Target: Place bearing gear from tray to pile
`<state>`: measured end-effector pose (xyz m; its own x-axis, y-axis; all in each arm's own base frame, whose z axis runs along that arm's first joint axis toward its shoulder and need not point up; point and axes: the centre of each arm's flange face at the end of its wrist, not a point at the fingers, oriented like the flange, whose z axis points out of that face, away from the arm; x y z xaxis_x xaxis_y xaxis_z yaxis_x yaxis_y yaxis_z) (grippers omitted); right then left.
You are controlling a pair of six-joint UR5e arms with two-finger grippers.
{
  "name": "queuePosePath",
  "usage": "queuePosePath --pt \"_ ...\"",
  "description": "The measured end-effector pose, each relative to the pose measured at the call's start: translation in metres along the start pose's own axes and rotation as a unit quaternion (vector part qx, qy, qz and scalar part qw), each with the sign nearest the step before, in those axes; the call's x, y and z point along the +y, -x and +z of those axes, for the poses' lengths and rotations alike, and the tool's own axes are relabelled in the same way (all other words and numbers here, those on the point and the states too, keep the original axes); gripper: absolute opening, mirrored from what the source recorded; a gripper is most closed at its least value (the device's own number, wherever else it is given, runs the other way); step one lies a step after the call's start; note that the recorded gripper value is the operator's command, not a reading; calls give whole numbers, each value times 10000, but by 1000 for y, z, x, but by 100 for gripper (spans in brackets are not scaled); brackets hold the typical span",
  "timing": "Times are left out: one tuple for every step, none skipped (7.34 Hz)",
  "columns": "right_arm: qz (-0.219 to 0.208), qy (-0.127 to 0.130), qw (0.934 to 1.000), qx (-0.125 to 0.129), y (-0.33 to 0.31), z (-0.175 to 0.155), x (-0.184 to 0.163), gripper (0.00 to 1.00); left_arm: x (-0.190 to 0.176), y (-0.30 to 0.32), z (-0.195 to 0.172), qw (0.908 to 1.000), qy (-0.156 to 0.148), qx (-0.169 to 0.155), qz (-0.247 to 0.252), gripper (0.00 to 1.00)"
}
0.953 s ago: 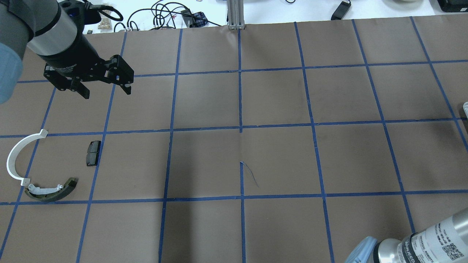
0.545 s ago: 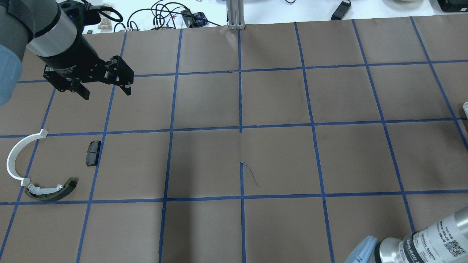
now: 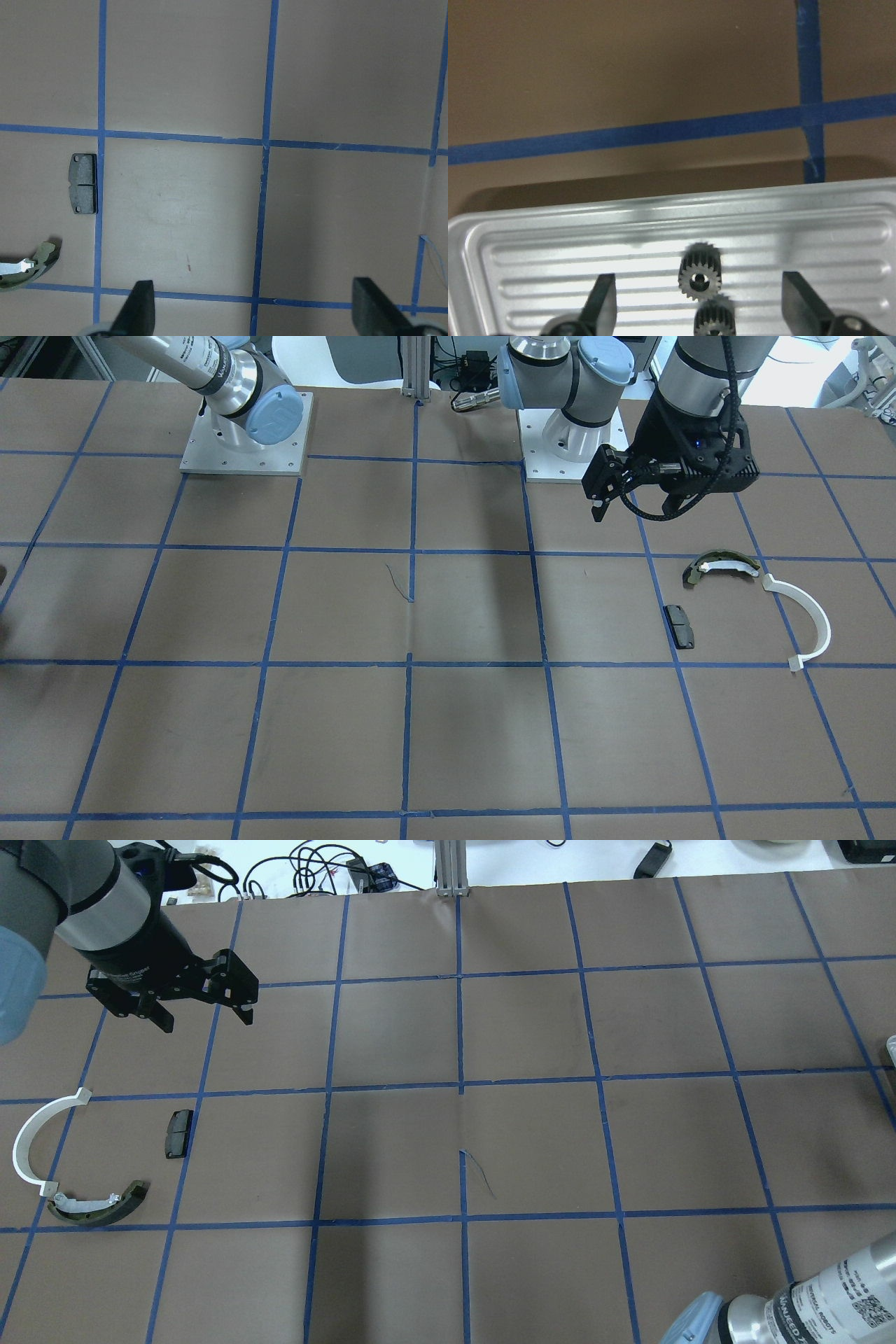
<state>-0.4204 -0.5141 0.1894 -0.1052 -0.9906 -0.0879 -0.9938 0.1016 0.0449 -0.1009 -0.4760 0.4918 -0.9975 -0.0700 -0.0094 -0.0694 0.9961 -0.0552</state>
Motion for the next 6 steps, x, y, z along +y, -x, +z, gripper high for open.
queuePosePath --pt "-10 -25 10000 -31 -1 6 0 81 -1 0 0 10000 -2 2 3 100" --pt "-9 -42 10000 -51 -1 10 0 64 -1 0 0 10000 -2 3 -1 100" --pt "1 -47 10000 -59 -2 12 0 43 -1 1 0 10000 3 1 -9 100" --pt "15 -44 10000 -63 -2 12 1 18 -1 1 0 10000 6 0 -7 100" --pt "31 -30 10000 -69 -2 12 1 0 -1 1 1 10000 9 0 -1 100" --pt "47 -7 10000 -80 -2 11 1 0 0 1 0 10000 4 0 -1 100"
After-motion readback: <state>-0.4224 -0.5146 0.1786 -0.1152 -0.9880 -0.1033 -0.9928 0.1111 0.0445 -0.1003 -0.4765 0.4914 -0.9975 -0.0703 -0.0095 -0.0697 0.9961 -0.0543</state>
